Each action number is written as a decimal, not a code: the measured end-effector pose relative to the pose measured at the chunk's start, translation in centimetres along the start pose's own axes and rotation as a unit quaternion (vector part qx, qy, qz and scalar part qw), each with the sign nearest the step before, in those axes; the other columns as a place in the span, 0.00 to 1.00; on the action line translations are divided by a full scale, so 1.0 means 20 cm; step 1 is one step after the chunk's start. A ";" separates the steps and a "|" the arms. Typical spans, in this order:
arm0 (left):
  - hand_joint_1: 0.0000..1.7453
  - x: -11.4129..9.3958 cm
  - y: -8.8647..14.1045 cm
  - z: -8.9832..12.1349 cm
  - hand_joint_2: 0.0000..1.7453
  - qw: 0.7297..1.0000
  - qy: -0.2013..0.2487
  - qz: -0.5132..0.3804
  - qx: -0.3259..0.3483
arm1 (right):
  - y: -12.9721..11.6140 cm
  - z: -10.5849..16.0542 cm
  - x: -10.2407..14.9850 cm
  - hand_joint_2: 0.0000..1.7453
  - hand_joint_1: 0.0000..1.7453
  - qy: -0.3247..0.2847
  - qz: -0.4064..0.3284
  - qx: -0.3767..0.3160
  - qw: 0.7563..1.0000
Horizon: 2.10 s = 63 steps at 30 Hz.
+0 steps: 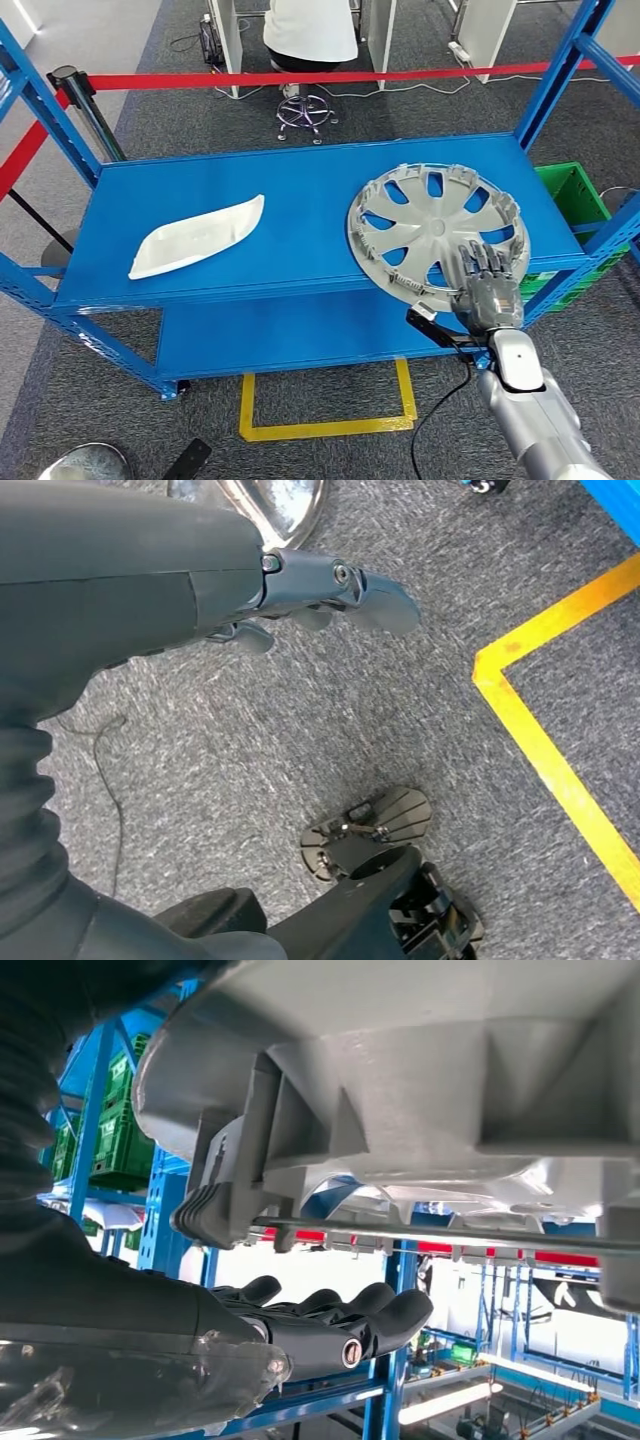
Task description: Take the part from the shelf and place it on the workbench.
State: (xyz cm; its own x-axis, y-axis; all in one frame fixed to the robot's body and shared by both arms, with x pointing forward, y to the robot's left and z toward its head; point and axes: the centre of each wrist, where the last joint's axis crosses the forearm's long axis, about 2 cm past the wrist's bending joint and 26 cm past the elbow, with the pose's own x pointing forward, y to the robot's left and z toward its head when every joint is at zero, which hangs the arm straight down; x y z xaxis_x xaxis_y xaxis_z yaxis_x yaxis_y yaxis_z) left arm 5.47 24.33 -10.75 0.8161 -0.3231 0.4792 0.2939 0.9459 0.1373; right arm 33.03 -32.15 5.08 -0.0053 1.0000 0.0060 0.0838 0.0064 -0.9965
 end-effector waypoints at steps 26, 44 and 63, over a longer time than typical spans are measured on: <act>0.00 0.01 -0.01 0.00 1.00 1.000 -0.001 -0.004 -0.006 | 0.03 0.02 0.04 1.00 1.00 -0.021 -0.012 -0.016 1.000; 0.00 -0.01 -0.01 0.01 1.00 0.998 -0.009 0.069 0.006 | -0.25 0.19 0.29 1.00 1.00 -0.110 -0.042 -0.178 0.977; 0.00 -0.02 -0.01 0.01 1.00 0.995 -0.002 0.087 0.039 | -0.49 0.35 0.44 1.00 1.00 -0.162 -0.089 -0.284 0.941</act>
State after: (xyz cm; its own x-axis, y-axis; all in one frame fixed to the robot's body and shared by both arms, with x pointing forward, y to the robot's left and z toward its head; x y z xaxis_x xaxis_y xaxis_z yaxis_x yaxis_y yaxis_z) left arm 4.96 24.30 -10.81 0.8492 -0.1548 0.5049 0.1087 0.9868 0.1198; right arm 25.25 -23.39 14.32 -0.3649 0.9297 0.0505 0.5716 0.2665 -0.7760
